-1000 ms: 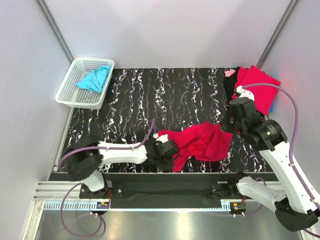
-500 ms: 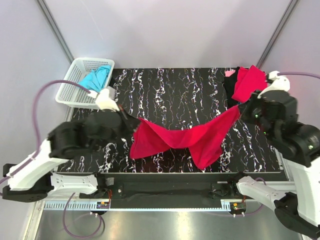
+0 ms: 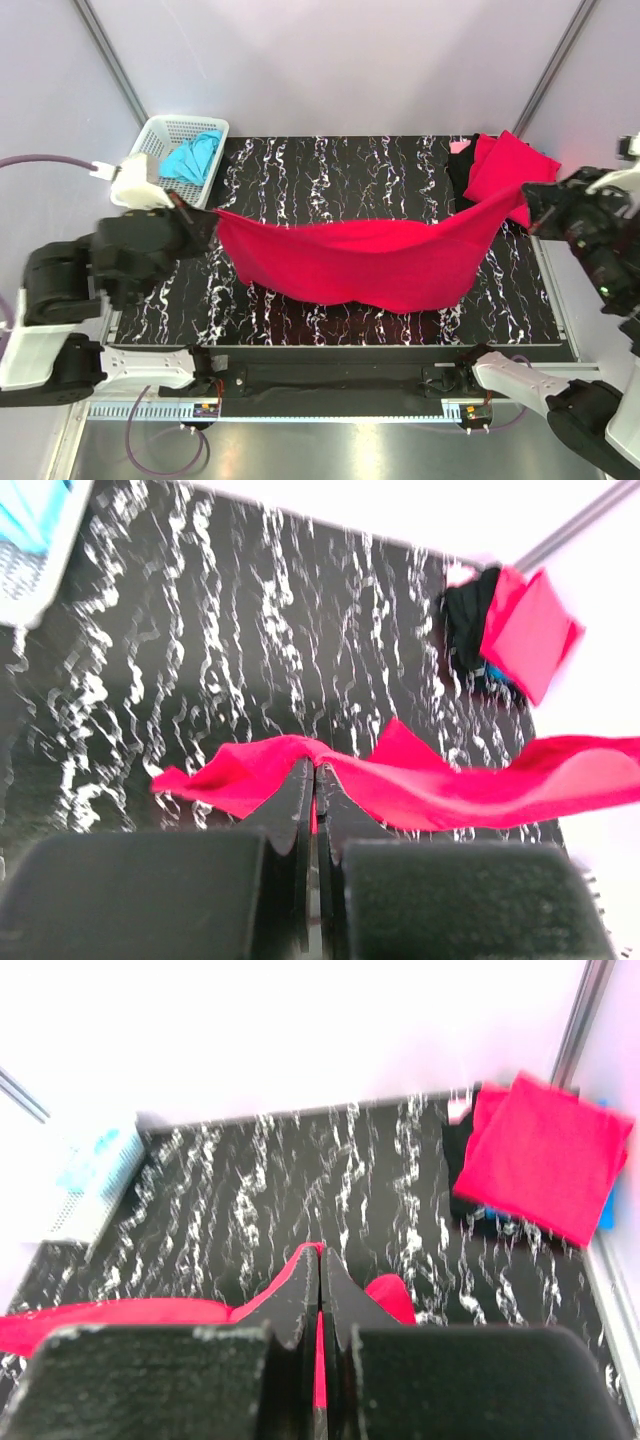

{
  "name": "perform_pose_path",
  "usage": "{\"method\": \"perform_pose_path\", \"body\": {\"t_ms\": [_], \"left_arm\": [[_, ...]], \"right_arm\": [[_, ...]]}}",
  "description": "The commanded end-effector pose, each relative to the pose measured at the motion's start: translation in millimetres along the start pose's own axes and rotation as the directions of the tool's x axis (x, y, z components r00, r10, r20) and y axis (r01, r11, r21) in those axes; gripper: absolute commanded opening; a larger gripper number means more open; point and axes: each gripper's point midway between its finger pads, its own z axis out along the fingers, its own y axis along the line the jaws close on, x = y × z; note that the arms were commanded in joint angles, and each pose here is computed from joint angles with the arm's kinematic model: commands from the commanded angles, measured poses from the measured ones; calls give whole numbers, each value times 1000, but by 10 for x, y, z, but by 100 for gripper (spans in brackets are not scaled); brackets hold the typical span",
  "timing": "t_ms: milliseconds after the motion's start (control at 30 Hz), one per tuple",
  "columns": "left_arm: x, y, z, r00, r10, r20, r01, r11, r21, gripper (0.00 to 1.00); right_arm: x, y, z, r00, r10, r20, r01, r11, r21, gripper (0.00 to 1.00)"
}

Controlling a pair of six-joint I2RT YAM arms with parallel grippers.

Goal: Fold and stack the t-shirts
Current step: Flatten the tshirt out

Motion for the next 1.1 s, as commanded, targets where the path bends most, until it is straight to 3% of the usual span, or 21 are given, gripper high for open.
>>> {"method": "perform_pose_path", "body": {"t_ms": [0, 300, 533, 800, 833, 900, 1067], "left_arm": [[-549, 272, -287, 986, -49, 157, 49, 999, 0, 0], [-796, 159, -482, 972, -56, 230, 17, 985, 171, 0], [-850, -4, -385, 968, -41, 249, 3, 988, 154, 0], [-695, -441, 65, 981, 60, 187, -70, 996, 48, 1], [-749, -334, 158, 981, 60, 185, -59, 998, -10, 0], [-706, -423, 328, 993, 27, 116, -29, 1000, 13, 0], [-680, 29, 749, 999, -15, 39, 22, 979, -203, 0]], "right_arm": [[-432, 19, -271, 989, -16, 144, 24, 998, -58, 0], [-790, 204, -556, 965, 26, 260, 27, 980, -197, 0], [-721, 347, -169, 980, -17, 199, 53, 983, -177, 0], [-573, 425, 146, 989, -40, 142, 62, 986, -156, 0], [-525, 442, 235, 991, -53, 121, 71, 987, -147, 0], [-489, 459, 314, 992, -70, 106, 85, 986, -141, 0], [-400, 418, 508, 992, -107, 68, 113, 990, -84, 0]]}}
